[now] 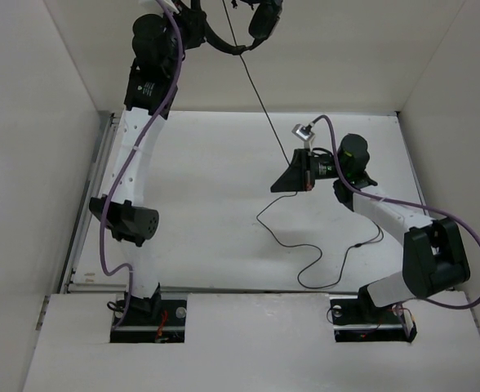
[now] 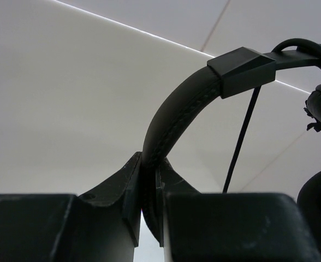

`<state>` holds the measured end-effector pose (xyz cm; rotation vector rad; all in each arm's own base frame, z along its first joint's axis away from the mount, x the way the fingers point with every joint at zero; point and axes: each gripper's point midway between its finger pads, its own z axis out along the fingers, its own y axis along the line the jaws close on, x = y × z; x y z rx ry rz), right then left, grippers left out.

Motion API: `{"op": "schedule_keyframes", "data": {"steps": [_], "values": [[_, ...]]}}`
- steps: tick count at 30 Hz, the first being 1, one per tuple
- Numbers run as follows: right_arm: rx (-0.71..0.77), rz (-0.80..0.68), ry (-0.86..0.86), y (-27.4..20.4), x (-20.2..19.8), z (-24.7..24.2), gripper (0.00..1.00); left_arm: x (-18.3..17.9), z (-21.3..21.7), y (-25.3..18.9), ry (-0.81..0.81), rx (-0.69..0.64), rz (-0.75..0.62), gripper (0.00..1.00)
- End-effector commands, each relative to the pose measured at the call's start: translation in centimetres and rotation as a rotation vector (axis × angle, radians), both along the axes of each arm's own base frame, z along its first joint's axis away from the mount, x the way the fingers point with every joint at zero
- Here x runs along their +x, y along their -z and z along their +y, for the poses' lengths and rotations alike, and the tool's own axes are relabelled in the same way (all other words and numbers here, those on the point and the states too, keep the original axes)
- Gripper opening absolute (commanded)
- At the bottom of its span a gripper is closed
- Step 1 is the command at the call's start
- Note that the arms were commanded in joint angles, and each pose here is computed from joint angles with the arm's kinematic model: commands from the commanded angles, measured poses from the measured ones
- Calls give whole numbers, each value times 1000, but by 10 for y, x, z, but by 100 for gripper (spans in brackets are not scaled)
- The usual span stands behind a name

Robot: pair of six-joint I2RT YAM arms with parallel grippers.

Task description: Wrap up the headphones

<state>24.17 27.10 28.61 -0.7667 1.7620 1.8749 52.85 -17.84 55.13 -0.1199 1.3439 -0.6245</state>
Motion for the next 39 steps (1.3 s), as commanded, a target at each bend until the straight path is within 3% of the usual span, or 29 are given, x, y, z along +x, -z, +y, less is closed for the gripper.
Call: {"op": "schedule_keyframes", "data": {"steps": [1,13,22,29,39], "values": [[16,-88,-47,-11,-15,-2,0,-20,33,-59,-80,-39,-164,2],[-9,-138,72,-18,13,-19,0,-15,44,-48,-141,26,-149,2],[-49,-168,147,-13,25,-23,0,-34,14,-54,-64,31,-157,2],[-75,-210,353,-17,71,-48,0,-45,-4,-41,-14,49,-118,2],[-75,-228,359,-20,62,-52,0,-43,-2,-40,-30,72,-129,2]]}}
